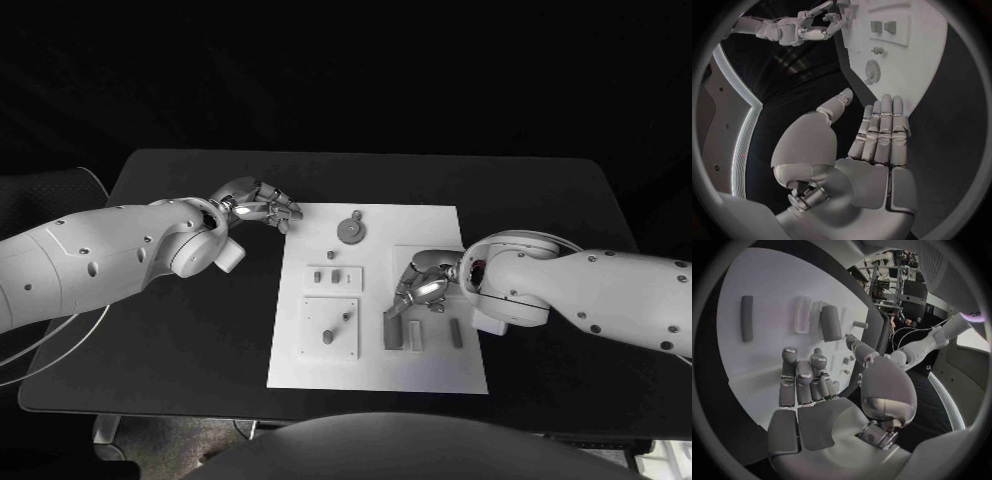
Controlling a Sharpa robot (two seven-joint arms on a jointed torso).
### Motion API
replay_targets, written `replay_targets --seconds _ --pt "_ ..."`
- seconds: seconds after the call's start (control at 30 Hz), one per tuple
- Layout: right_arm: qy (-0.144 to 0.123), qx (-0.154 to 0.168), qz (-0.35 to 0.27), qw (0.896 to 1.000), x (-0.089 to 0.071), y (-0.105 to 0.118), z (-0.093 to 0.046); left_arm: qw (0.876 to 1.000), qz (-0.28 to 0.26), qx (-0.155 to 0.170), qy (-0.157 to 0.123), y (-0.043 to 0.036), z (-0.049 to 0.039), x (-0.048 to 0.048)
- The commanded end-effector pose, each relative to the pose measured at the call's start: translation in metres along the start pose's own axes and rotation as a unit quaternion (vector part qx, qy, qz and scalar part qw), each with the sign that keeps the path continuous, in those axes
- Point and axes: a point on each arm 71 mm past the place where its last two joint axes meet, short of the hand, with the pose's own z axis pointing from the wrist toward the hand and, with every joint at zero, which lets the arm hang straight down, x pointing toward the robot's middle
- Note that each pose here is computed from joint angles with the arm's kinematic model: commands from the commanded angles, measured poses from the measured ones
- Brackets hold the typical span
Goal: Assemble the parts on the task board
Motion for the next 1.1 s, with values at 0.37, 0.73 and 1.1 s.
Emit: replay_targets --seconds 0.37,0.73,1.1 --pt "0.038 -0.009 -0.016 0.999 0.0081 0.0021 0.0028 1.0 0.001 0.002 0.007 -0.0021 0.001 0.0023" --pt "0.037 -0.013 -0.014 0.999 0.0086 0.0036 0.0045 1.0 0.002 0.002 0.008 -0.0024 0.0014 0.003" --pt "0.036 -0.017 -0.012 0.999 0.011 0.0053 0.0088 1.0 0.002 0.002 0.007 -0.0023 0.0004 0.0027"
